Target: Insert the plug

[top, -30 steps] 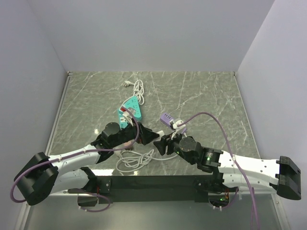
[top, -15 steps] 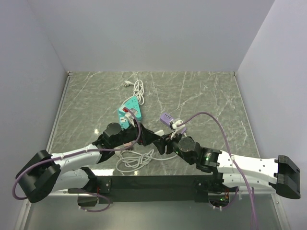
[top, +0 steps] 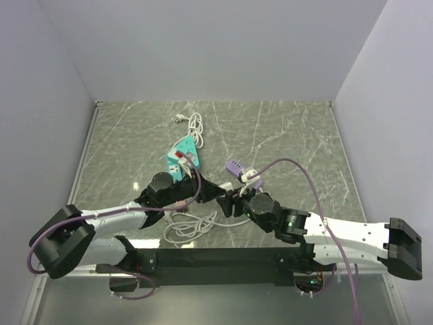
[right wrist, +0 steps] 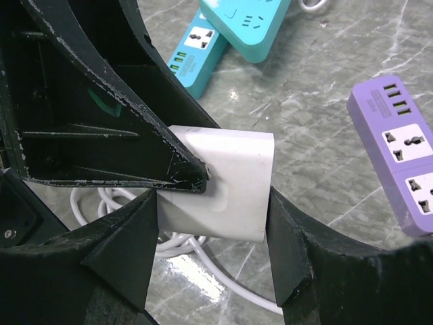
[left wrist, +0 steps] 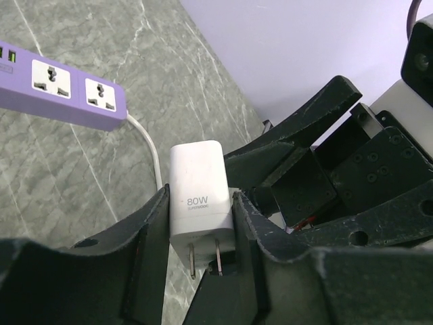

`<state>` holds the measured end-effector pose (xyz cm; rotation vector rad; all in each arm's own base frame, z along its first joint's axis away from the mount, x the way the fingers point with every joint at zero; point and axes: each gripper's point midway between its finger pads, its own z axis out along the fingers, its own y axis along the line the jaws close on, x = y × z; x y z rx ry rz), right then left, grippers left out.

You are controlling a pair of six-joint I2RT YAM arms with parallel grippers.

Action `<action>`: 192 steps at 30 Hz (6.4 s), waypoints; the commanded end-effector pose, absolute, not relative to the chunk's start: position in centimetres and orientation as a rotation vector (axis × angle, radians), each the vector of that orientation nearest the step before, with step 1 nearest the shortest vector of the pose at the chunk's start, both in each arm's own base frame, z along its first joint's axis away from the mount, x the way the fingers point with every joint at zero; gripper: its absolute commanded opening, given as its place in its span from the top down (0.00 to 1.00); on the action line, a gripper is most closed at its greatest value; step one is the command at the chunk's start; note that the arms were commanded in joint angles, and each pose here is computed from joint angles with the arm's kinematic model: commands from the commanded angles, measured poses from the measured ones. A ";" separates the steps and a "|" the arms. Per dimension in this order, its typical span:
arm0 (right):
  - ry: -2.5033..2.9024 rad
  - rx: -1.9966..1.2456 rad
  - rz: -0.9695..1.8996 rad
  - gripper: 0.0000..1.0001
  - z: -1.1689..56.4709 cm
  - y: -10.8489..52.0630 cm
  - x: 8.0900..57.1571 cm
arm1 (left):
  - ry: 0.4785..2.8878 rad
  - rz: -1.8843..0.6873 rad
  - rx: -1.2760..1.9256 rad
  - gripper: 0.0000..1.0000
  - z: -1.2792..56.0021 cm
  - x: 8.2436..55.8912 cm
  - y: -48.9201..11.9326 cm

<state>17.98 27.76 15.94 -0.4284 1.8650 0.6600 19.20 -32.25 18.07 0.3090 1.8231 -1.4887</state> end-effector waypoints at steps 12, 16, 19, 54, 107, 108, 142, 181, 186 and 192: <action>1.608 -0.369 0.954 0.11 24.6 27.6 18.2 | 1.600 -1.454 0.321 0.99 22.6 20.6 -26.9; 1.526 -0.393 1.111 0.09 26.4 26.9 18.1 | 1.528 -1.481 0.380 0.99 23.8 19.1 -26.5; 1.483 -0.433 1.212 0.09 27.4 26.9 17.8 | 1.453 -1.541 0.468 0.99 25.0 17.3 -26.5; 1.405 -0.797 1.617 0.43 26.6 31.1 12.7 | 1.225 -1.638 0.665 0.99 28.5 13.7 -27.8; 1.754 -0.141 0.965 1.00 22.8 21.8 22.5 | 1.477 -1.212 0.640 0.01 22.7 23.8 -30.3; 1.781 -0.105 0.935 1.00 22.3 21.3 22.8 | 1.520 -1.171 0.586 0.01 22.1 25.3 -30.3; 2.141 0.472 0.418 1.00 8.6 11.4 24.3 | 2.137 -0.549 0.490 0.19 3.5 40.9 -39.9; 2.139 0.312 0.446 1.00 12.5 14.7 26.9 | 2.116 -0.523 0.290 0.12 7.6 27.0 -31.6; 2.213 0.237 0.477 1.00 13.8 16.0 24.4 | 2.044 -0.583 0.233 0.08 10.4 26.2 -30.2; 2.369 0.095 0.433 1.00 15.1 17.4 20.3 | 2.077 -0.662 0.245 0.10 8.8 23.8 -29.1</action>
